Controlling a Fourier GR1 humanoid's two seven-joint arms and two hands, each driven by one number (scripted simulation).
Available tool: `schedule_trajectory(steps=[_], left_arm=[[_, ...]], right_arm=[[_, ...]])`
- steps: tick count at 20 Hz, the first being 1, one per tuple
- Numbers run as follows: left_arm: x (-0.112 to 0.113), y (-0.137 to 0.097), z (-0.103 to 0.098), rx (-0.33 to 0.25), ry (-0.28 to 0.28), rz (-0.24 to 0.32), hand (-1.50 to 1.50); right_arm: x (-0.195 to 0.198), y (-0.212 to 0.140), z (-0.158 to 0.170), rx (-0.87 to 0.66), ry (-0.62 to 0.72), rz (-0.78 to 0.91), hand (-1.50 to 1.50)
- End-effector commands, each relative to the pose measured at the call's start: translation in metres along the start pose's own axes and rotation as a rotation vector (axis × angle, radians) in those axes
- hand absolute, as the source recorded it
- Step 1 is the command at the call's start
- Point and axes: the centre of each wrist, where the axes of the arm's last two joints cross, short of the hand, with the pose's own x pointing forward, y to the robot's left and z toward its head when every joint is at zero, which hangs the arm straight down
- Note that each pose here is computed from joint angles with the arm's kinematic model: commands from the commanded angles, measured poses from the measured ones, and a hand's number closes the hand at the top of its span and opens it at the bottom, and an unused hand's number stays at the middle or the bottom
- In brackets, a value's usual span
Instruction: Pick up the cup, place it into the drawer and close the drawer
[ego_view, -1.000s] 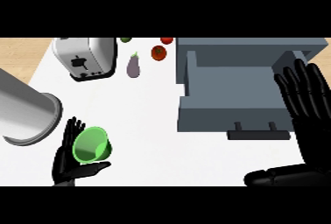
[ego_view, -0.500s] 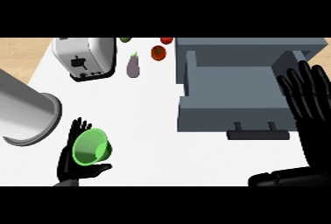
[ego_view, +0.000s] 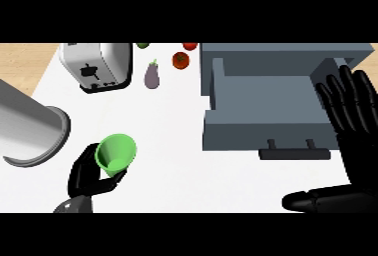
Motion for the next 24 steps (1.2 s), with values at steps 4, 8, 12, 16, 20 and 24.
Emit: schedule_trajectory(steps=[4,8,12,16,20,24], left_arm=[[-0.001,-0.009,-0.002,-0.006,-0.165,-0.022,1.5],[-0.001,-0.004,-0.009,0.024,-0.206,-0.05,1.5],[0.01,-0.011,-0.032,0.058,-0.252,-0.057,1.5],[0.027,-0.015,-0.048,0.021,-0.282,-0.007,1.5],[0.041,-0.027,-0.058,-0.076,-0.31,0.019,1.5],[0.057,-0.057,-0.06,-0.188,-0.301,-0.022,1.5]], right_arm=[[0.005,-0.001,0.003,0.009,-0.007,-0.011,-1.5],[-0.003,-0.002,0.005,0.01,-0.015,0.004,-1.5],[0.002,0.009,0.004,0.014,0.01,0.003,-1.5],[0.015,-0.004,0.004,0.009,-0.01,0.003,-1.5],[0.009,-0.006,0.004,-0.018,0.006,0.001,-1.5],[-0.003,0.0,0.014,-0.024,0.013,0.006,-1.5]])
